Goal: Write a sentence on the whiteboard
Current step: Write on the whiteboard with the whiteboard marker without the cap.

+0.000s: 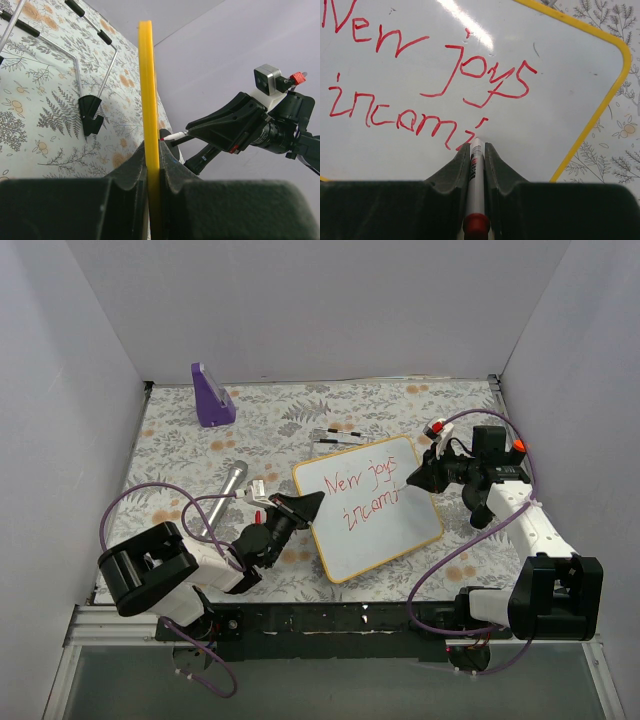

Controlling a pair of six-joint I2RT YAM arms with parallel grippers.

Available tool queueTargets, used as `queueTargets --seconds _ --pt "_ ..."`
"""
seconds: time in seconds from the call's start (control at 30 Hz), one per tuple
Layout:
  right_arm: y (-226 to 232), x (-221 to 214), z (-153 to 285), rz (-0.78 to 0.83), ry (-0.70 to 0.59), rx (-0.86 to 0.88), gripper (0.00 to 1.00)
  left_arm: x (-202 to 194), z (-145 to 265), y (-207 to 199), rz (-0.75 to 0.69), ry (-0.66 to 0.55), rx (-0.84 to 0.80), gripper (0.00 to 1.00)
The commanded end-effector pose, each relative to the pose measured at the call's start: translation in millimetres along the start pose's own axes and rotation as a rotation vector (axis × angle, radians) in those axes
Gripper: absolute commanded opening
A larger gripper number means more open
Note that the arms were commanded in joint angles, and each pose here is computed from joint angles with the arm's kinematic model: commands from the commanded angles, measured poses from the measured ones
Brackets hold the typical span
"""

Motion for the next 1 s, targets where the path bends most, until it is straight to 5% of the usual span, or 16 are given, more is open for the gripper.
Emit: queueTargets --seconds 0.0,0.97 --pt "-13.1 27.9 9.3 0.057 -0.075 -0.050 0.01 16.5 3.7 -46.8 0.044 -0.067 -0.236 0.00" --pt "-12.3 15.5 19.9 0.071 -0.108 -0.021 0.01 17.8 6.1 -46.3 0.048 -0.068 -0.236 0.00"
Point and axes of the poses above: each gripper's point midway between its finger pads, its own z axis back along the fingers, its own y axis along the line the jaws close on, x = y × z, the point moved 6 cm from there along z, back along the fingers, and after that the axes turned 13 degrees about z, right-handed, at the moved point
